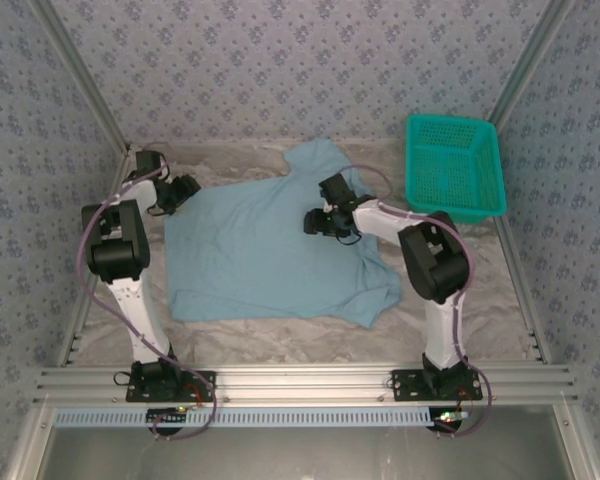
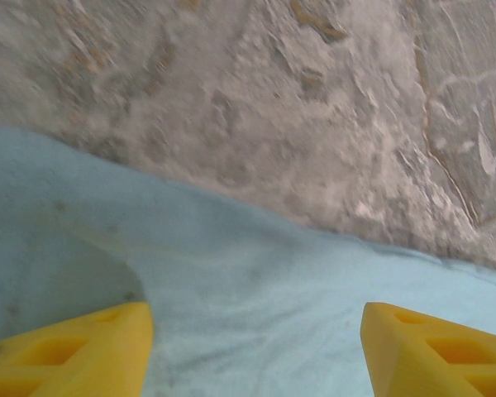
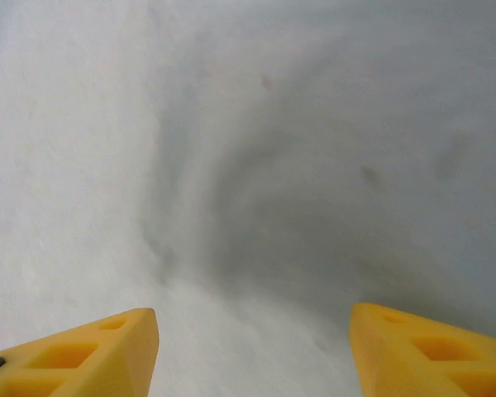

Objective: Fold the inside-out t-shirt

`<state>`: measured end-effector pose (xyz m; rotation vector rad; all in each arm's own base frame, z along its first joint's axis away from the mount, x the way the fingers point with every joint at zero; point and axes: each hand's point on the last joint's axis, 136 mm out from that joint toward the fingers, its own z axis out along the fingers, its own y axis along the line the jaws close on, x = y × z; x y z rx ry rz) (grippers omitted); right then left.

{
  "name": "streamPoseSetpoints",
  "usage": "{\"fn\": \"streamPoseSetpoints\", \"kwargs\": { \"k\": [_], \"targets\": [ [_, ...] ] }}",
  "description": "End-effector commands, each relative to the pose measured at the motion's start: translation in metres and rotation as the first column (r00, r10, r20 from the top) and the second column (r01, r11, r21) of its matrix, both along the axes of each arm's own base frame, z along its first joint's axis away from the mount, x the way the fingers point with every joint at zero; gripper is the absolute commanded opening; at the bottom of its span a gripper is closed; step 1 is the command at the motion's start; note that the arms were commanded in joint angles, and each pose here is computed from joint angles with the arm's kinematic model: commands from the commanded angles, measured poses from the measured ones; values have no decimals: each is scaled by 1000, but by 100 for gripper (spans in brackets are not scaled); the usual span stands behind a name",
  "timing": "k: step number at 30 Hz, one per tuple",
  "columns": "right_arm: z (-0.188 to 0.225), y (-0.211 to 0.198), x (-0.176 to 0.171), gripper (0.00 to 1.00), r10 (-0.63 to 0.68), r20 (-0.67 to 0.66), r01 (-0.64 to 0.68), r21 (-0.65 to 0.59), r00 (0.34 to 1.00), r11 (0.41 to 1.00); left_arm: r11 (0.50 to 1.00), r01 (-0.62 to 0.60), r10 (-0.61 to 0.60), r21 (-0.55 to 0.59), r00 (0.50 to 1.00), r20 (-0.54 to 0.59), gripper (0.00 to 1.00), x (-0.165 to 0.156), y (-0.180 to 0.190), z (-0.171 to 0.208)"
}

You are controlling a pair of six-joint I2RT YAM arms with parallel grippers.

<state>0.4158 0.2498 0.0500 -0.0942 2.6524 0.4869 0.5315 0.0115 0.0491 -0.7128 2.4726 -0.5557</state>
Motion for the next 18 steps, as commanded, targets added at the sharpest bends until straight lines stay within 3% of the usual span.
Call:
{"fn": "streamPoseSetpoints", "kwargs": {
  "k": [1, 4, 7, 12, 18],
  "targets": [
    [45, -17, -17, 67, 126, 98, -123, -42, 987, 992, 999, 16, -12, -36, 995, 95, 68, -3, -14, 46],
    [53, -49, -49, 69, 139, 79, -130, -112, 987, 985, 999, 2, 4, -42, 990, 144, 69, -12, -17, 64],
    [41, -103, -80, 70, -12, -39, 5, -178, 999, 984, 999, 1, 9, -54, 983, 182, 69, -25, -28, 75],
    [21, -170, -125, 69, -211, -167, 161, -269, 963, 950, 993, 52, -30, -104, 980, 196, 69, -50, -67, 68],
    [2, -192, -149, 68, -304, -278, 220, -297, 911, 929, 989, 98, -79, -113, 984, 161, 69, -67, -90, 44]
  ]
}}
